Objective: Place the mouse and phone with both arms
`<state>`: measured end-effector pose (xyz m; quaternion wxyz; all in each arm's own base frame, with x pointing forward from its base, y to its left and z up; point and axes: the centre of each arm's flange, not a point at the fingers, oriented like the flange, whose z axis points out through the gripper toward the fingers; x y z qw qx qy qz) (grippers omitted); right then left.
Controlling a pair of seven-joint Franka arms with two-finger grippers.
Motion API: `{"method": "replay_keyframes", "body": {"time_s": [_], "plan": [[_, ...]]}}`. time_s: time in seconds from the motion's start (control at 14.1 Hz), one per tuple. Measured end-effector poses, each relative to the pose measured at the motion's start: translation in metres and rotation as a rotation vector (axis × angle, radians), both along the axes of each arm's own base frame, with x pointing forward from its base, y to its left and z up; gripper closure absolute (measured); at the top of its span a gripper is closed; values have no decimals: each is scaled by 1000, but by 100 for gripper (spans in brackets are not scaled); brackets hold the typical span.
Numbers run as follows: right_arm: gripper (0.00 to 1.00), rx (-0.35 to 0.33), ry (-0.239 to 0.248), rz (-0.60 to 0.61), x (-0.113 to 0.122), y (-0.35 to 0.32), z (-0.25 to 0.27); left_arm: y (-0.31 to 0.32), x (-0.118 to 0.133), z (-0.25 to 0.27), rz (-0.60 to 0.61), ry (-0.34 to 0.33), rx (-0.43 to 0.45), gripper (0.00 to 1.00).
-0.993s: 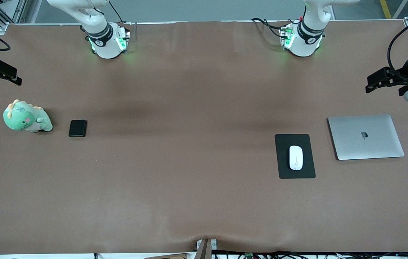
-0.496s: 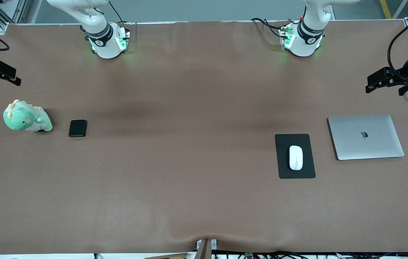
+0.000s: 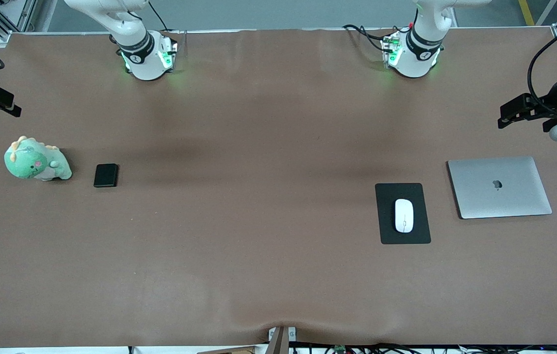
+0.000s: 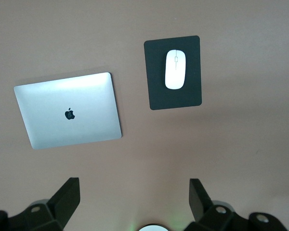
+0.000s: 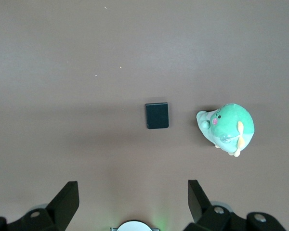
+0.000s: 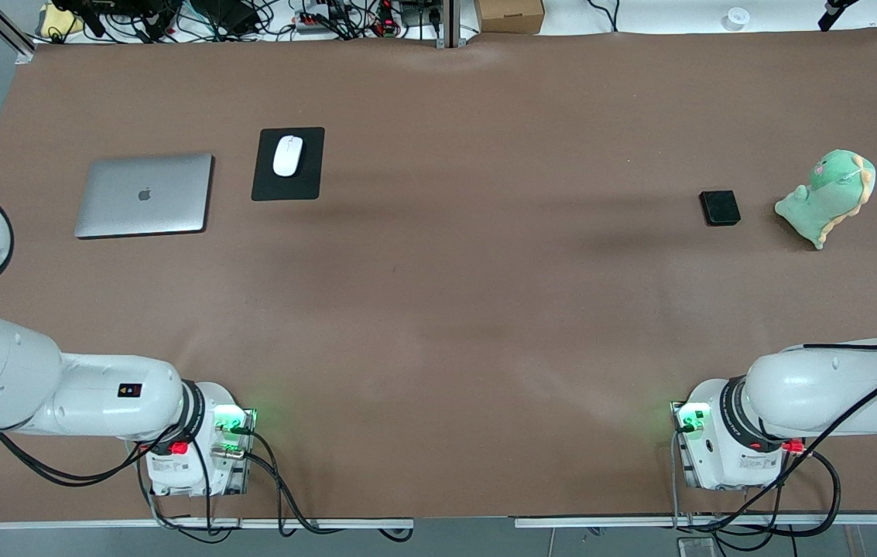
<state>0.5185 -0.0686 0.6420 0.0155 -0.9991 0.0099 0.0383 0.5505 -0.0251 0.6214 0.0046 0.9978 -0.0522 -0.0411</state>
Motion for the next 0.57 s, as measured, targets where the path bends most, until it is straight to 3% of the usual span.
{"method": "replay_keyframes", "body": {"time_s": [0.57], "plan": [[0,1,3,15,0,1,0,1,0,0,1,0,0,0]]}}
